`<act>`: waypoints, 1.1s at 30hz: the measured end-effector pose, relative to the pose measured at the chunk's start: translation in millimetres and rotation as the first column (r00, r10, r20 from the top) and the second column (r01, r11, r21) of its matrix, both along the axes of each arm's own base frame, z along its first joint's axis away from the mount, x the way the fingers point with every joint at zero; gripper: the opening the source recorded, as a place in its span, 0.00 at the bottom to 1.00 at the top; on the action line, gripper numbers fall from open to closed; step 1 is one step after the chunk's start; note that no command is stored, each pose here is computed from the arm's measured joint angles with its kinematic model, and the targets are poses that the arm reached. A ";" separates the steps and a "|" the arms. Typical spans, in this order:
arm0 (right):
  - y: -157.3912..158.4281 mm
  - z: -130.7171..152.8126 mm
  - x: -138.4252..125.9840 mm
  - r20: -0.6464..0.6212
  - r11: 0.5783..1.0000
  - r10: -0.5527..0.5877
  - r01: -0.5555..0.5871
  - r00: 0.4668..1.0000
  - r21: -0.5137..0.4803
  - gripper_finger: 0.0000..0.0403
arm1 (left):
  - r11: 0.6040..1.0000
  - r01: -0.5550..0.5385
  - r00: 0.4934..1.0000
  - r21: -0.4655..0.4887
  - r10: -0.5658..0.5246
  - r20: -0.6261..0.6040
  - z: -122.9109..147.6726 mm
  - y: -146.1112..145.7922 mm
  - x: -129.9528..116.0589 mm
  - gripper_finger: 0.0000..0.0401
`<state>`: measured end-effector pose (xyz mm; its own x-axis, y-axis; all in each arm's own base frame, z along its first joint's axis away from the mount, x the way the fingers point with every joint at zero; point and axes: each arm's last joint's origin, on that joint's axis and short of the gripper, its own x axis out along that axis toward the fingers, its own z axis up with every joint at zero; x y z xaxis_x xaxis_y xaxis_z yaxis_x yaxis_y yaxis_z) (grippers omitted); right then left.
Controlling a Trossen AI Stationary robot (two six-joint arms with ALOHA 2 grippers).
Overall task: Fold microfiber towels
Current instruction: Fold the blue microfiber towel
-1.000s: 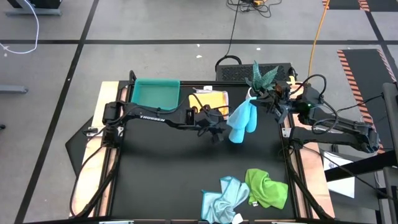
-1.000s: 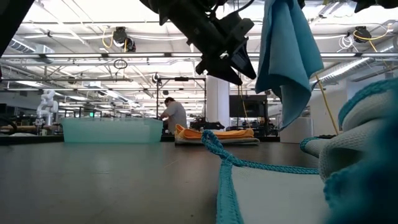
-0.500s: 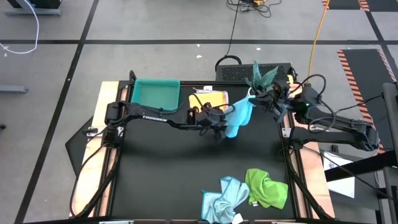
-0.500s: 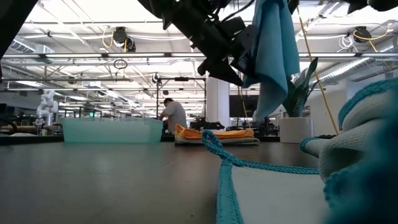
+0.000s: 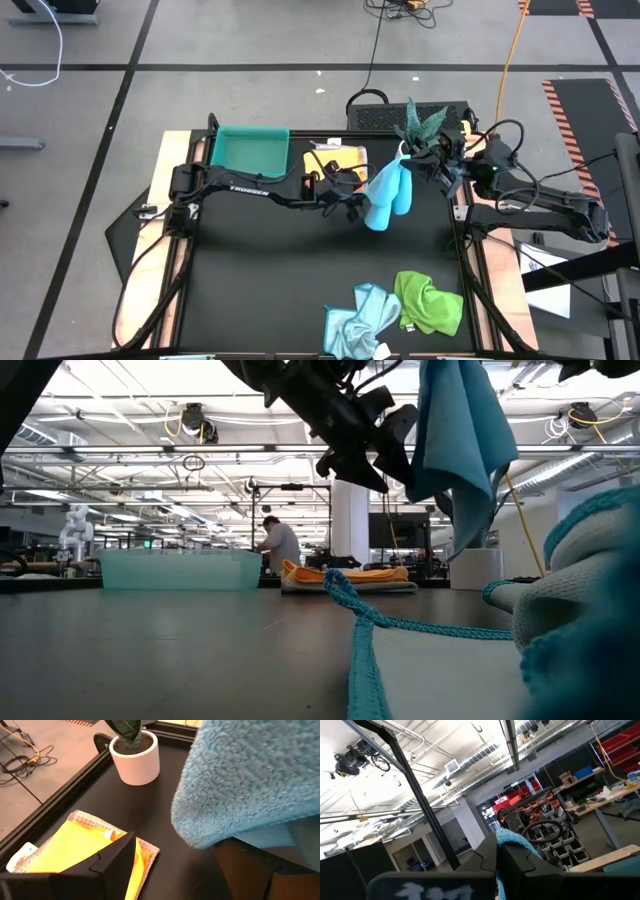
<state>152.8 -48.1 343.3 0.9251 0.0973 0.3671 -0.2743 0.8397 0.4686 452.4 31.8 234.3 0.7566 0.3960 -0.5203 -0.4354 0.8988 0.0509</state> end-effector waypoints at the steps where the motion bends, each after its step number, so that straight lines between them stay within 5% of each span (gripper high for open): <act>1: 0.1 0.0 0.0 -0.001 1.000 0.002 -0.002 1.000 -0.001 0.00 | 1.000 0.000 1.000 0.000 0.000 0.004 0.3 0.0 0.2 0.67; 10: 0.1 0.0 0.0 -0.001 1.000 0.003 -0.003 1.000 -0.001 0.00 | 1.000 0.014 0.998 0.022 -0.015 0.059 5.7 -1.1 3.5 0.53; 19: 0.1 0.0 0.0 -0.001 1.000 0.002 -0.002 1.000 -0.001 0.00 | 1.000 0.013 0.999 0.020 -0.014 0.033 3.5 -0.2 2.1 0.04; 26: -0.1 -5.7 2.2 -0.066 0.999 0.031 -0.028 0.997 0.041 0.00 | 1.000 -0.002 1.000 0.010 0.002 -0.018 18.2 3.8 -11.8 0.01; 33: -2.4 -21.5 6.2 -0.224 0.994 0.036 -0.012 0.974 0.108 0.00 | 0.999 -0.035 0.999 0.036 0.036 -0.038 63.1 2.0 -44.6 0.00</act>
<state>159.0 -50.5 321.8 0.9830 0.0927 0.1588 -0.1711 0.7765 0.6064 407.9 33.8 297.4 0.7213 0.4409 -0.5342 -0.4641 0.8801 0.0999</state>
